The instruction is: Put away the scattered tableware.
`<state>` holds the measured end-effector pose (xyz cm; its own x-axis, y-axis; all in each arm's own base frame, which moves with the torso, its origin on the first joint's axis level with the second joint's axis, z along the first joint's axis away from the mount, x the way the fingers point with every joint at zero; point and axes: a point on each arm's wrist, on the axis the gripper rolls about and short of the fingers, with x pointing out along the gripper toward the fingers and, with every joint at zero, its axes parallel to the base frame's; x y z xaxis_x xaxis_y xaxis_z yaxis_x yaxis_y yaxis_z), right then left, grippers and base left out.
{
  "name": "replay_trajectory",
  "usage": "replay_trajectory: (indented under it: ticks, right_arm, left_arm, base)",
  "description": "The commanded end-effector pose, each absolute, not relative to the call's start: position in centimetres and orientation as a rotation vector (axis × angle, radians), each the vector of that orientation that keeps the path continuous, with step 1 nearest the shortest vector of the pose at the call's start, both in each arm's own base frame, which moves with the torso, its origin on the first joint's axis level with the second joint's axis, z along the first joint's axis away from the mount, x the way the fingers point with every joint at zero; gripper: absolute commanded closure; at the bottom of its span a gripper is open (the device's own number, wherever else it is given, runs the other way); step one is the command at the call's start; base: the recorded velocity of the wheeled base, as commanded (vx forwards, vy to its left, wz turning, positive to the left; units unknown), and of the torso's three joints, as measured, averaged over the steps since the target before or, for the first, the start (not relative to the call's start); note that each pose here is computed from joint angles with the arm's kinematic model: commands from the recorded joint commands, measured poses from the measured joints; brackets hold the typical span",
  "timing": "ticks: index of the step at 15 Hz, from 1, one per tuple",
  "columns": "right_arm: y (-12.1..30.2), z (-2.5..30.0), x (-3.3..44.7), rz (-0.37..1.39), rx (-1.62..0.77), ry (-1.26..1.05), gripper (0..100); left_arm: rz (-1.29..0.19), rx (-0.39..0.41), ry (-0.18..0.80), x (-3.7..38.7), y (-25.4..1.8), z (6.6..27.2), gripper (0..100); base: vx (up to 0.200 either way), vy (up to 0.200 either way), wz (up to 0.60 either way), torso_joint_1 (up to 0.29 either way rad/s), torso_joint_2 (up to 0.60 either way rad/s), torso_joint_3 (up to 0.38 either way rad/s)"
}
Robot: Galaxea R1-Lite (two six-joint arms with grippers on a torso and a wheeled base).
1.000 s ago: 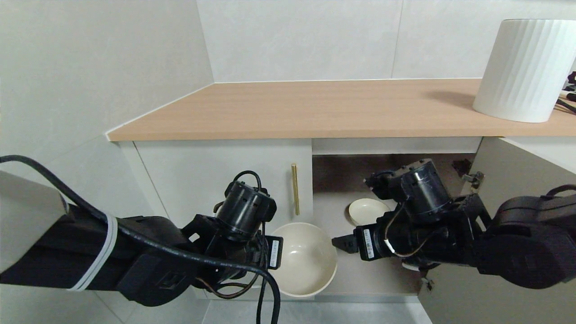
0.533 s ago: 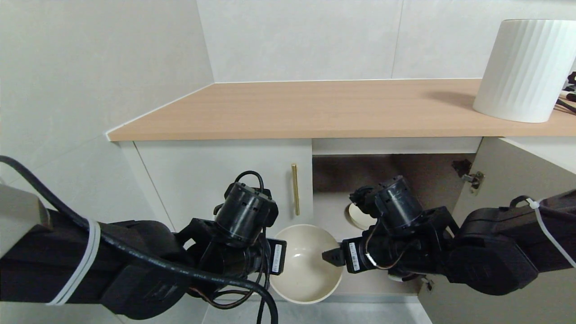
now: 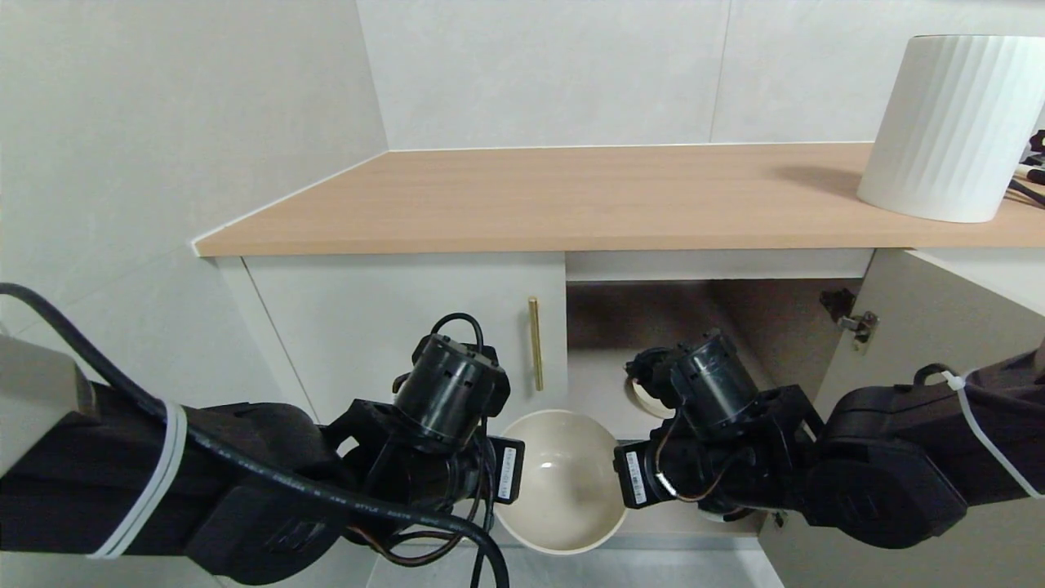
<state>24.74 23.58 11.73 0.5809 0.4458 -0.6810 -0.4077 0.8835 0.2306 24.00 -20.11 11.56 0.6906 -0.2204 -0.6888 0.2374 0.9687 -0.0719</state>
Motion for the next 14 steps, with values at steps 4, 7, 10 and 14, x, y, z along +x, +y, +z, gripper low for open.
replay_trajectory:
  ticks: [4, 7, 10, 14]
  right_arm:
    - [23.64, 11.62, 24.71, 0.501, 0.047, 0.813, 100]
    - [23.62, 11.58, 24.7, 0.5, 0.047, 0.815, 100]
    - [23.62, 11.58, 24.7, 0.5, 0.047, 0.815, 100]
    - [23.73, 11.49, 24.58, 0.502, 0.043, 0.817, 100]
  left_arm:
    - [-0.253, 0.031, 0.773, 23.94, -20.04, 11.35, 100]
    - [-0.255, 0.033, 0.773, 23.88, -20.05, 11.36, 100]
    - [-0.256, 0.02, 0.76, 23.85, -19.96, 11.76, 0]
    - [-0.257, 0.02, 0.759, 23.81, -19.99, 11.8, 0]
  base:
    - [0.0, 0.0, 0.0, 0.0, 0.0, 0.0]
    - [0.0, 0.0, 0.0, 0.0, 0.0, 0.0]
    - [0.0, 0.0, 0.0, 0.0, 0.0, 0.0]
    - [0.0, 0.0, 0.0, 0.0, 0.0, 0.0]
